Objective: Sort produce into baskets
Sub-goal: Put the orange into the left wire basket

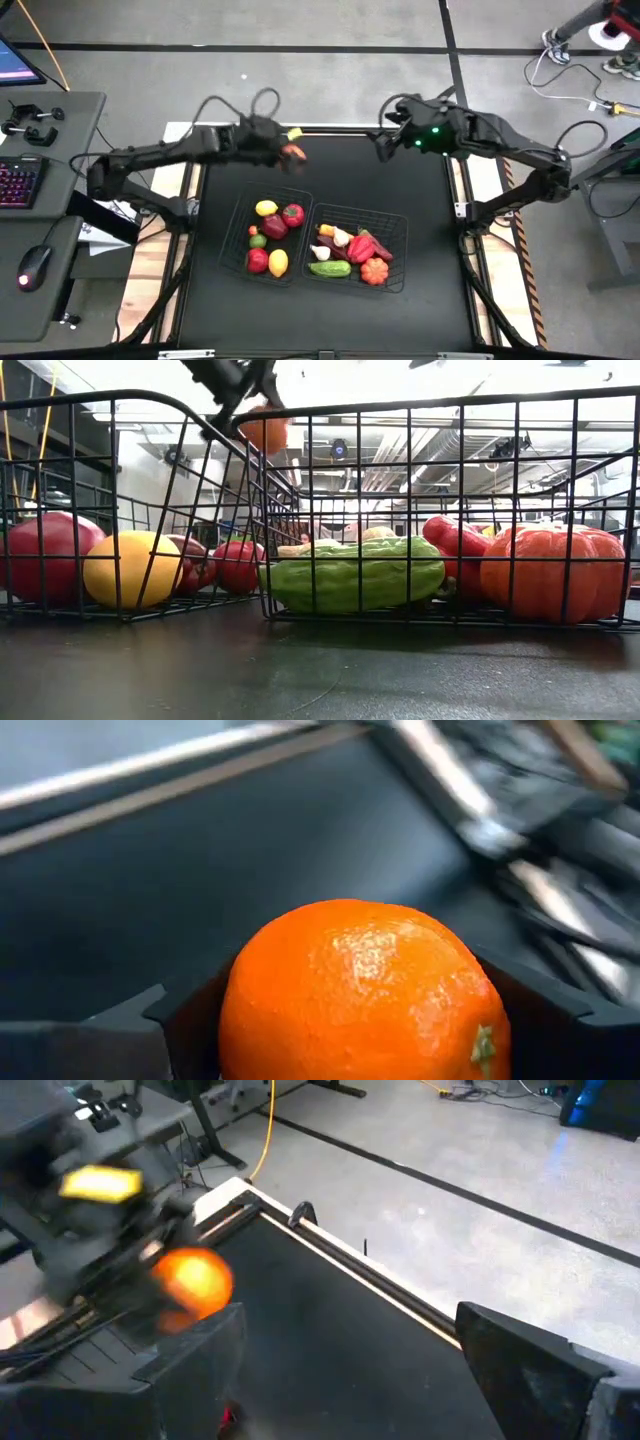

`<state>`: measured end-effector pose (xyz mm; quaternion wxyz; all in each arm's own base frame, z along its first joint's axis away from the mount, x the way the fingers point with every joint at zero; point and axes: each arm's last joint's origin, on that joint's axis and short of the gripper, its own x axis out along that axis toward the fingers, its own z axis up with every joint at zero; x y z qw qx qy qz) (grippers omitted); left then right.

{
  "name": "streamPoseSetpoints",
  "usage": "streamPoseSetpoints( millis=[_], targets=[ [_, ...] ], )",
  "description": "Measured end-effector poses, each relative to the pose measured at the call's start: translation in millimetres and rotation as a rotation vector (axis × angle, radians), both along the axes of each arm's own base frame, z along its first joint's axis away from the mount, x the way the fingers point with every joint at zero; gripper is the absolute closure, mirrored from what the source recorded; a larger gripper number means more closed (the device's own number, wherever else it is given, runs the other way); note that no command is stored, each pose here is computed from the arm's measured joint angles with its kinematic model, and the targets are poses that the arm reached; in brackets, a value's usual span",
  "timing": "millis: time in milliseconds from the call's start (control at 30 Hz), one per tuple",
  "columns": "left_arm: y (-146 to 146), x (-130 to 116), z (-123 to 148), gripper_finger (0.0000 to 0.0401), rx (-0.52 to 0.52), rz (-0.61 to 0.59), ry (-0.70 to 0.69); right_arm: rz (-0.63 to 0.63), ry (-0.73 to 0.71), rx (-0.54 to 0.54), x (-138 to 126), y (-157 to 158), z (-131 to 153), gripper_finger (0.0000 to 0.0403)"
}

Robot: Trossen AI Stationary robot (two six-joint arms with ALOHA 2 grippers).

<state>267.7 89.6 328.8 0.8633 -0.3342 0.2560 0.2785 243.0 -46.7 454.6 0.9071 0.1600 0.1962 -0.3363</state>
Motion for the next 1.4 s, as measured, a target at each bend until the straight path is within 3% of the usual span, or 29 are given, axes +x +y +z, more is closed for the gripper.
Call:
streamPoseSetpoints(
  millis=[100, 233, 300, 400, 600, 700, 867, 1133, 1400],
  targets=[
    [-35, 22, 1, 0.0088, 0.011, -0.175, -0.076, 0.0, -0.006, 0.0, -9, 1, 4, 0.0049],
    [-64, 40, -6, 0.008, 0.011, -0.295, -0.106, -0.005, -0.006, 0.008, -15, 2, 5, 0.0049],
    [-72, 40, -10, 0.0079, -0.023, -0.387, -0.077, -0.009, -0.008, 0.019, -16, 2, 5, 0.0049],
    [-80, 26, -20, 0.0077, -0.111, -0.5, 0.083, 0.003, -0.002, 0.03, -17, 3, 4, 0.0049],
    [-93, -17, -32, 0.0075, -0.167, -0.512, 0.465, 0.011, 0.003, 0.032, -17, 3, 4, 0.0049],
    [-103, -24, -35, 0.0075, -0.179, -0.541, 0.548, 0.013, 0.014, 0.035, -17, 3, 3, 0.0049],
    [-116, -16, -34, 0.0074, -0.121, -0.632, 0.488, 0.031, 0.056, 0.053, -19, 4, 0, 0.0049],
    [-115, -15, -32, 0.0074, -0.027, -0.649, 0.476, 0.068, 0.074, 0.087, -20, 5, -3, 0.0049],
    [-113, -17, -33, 0.0045, -0.068, -0.671, 0.494, 0.068, 0.098, 0.092, -21, 6, -4, 0.0049]
  ],
)
